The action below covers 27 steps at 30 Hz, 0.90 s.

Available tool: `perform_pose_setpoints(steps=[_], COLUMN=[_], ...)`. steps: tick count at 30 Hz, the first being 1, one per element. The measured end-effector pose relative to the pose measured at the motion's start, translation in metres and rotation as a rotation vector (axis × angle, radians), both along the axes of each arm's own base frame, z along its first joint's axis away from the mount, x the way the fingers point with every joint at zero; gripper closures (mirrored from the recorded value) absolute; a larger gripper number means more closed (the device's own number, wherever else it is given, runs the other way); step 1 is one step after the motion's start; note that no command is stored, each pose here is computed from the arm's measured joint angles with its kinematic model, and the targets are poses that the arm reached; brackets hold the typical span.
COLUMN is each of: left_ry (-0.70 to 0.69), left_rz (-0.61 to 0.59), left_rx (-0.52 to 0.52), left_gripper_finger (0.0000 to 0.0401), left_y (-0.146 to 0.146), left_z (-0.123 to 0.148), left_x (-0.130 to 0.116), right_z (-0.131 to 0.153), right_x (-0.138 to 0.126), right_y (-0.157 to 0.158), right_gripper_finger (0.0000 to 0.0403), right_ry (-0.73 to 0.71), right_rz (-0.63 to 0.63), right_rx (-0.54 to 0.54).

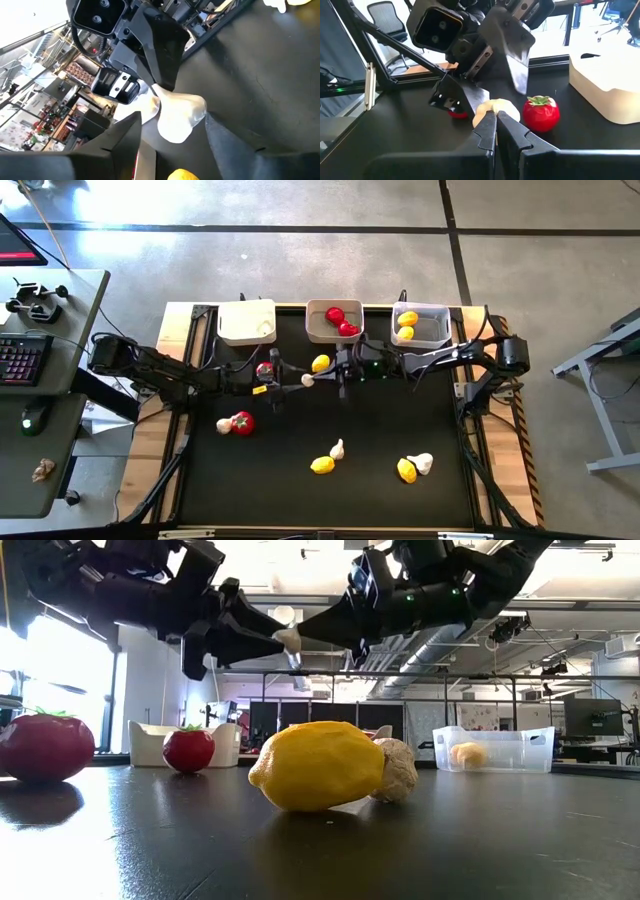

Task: Sort produce into baskets
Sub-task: Put the top garlic into the white bin

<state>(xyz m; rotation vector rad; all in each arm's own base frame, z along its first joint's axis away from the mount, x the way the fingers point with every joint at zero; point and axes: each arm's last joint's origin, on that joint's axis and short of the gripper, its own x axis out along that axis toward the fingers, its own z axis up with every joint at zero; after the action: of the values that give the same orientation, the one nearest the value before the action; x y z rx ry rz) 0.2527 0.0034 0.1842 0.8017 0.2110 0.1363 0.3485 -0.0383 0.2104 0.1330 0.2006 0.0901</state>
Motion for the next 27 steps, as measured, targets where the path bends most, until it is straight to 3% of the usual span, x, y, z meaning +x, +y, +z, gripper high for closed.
perform_pose_setpoints(steps=[12,19,23,27], left_ry=[0.027,0.066,0.072,0.073], left_rz=[-0.047,-0.045,0.010,0.188], left_rx=[0.009,0.008,-0.005,-0.029], left_gripper_finger=[0.0325,0.0363,0.0366,0.0367], left_y=[-0.001,-0.001,0.000,0.011], left_z=[-0.002,-0.006,-0.007,-0.008], left_x=[0.000,-0.001,-0.001,-0.003], right_z=[0.000,-0.006,-0.008,-0.003], right_x=[0.000,-0.001,-0.003,-0.011], right_y=[0.000,-0.002,-0.007,-0.016], right_gripper_finger=[0.0403,0.0379,0.0340,0.0311], right_ry=[0.003,0.064,0.098,0.139], right_rz=[0.007,-0.068,-0.103,-0.136], right_rx=[0.001,-0.039,-0.066,-0.087])
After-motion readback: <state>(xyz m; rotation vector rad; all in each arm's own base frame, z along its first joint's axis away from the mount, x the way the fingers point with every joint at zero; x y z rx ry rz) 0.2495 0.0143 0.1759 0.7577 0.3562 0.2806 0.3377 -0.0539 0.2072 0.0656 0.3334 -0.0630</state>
